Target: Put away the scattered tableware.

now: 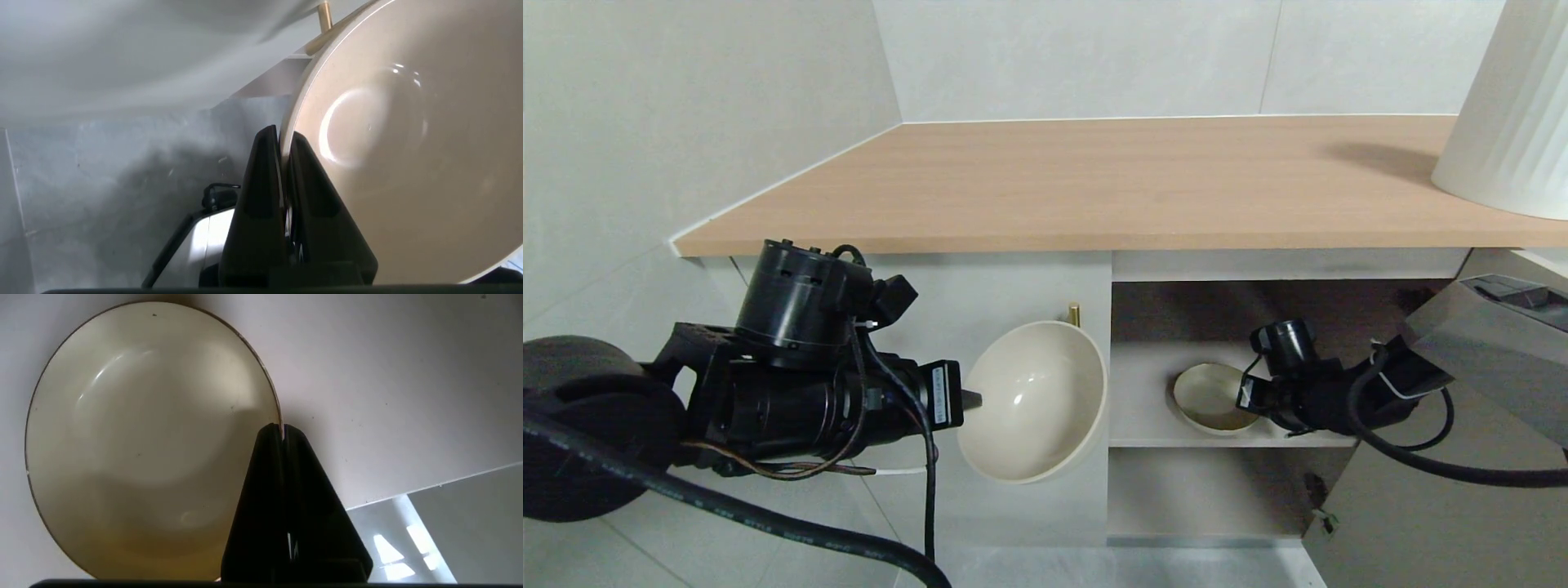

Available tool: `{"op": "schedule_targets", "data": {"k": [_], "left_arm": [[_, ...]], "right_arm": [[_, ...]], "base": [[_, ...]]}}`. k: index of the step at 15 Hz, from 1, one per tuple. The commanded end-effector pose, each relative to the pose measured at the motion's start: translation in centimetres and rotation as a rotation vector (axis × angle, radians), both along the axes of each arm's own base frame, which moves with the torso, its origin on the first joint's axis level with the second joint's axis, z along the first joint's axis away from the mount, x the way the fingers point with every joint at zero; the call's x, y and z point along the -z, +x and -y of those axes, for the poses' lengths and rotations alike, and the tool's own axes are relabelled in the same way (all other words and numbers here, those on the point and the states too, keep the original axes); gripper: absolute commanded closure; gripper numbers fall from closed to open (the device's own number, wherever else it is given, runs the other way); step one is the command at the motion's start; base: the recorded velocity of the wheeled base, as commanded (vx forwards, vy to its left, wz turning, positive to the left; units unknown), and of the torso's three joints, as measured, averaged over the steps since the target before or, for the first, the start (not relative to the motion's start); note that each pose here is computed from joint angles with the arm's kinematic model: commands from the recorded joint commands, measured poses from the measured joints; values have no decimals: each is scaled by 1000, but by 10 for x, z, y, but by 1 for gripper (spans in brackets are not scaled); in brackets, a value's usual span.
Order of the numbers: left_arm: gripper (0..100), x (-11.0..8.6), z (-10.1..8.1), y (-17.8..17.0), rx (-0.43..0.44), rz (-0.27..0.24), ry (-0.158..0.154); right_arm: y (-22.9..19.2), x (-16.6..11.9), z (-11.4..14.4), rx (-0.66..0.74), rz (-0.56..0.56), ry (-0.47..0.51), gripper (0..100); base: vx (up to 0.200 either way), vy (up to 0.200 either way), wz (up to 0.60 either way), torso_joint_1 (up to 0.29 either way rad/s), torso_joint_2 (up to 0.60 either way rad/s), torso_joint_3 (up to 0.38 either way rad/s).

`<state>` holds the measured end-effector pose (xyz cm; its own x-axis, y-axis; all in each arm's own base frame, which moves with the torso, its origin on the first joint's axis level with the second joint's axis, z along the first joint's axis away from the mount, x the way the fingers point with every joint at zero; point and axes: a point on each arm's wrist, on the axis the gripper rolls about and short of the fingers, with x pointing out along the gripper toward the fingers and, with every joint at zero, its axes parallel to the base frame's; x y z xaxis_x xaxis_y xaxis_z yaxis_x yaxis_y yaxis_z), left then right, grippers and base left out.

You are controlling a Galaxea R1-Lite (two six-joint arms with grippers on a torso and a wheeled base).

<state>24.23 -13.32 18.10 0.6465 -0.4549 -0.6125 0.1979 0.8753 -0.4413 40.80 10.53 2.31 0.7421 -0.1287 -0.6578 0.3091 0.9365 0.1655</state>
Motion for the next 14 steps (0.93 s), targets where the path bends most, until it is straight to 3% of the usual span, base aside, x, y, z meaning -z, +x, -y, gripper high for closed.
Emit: {"op": "schedule_targets", "data": {"k": [1,4,5,11,13,14], "left_arm": [[100,1,0,1,0,-2,2],[100,1,1,1,1,-4,3],[100,1,1,1,0,-4,2],[100,1,2,0,7,-3,1],[100,7,10,-1,19,-15,20],[100,12,16,-1,20,-24,45]], "right_arm": [[1,1,0,0,0,0,100],[1,2,0,1,-1,-2,100],[2,1,0,4,3,-2,0],[2,-4,0,20,20,8,0],[-8,-17,-1,4,25,16,0],[-18,-28,-3,-19,31,22,0]], "base": [[0,0,0,0,0,0],[0,0,0,0,0,0],[0,0,0,0,0,0],[0,0,0,0,0,0],[0,0,0,0,0,0],[0,0,0,0,0,0]]}}
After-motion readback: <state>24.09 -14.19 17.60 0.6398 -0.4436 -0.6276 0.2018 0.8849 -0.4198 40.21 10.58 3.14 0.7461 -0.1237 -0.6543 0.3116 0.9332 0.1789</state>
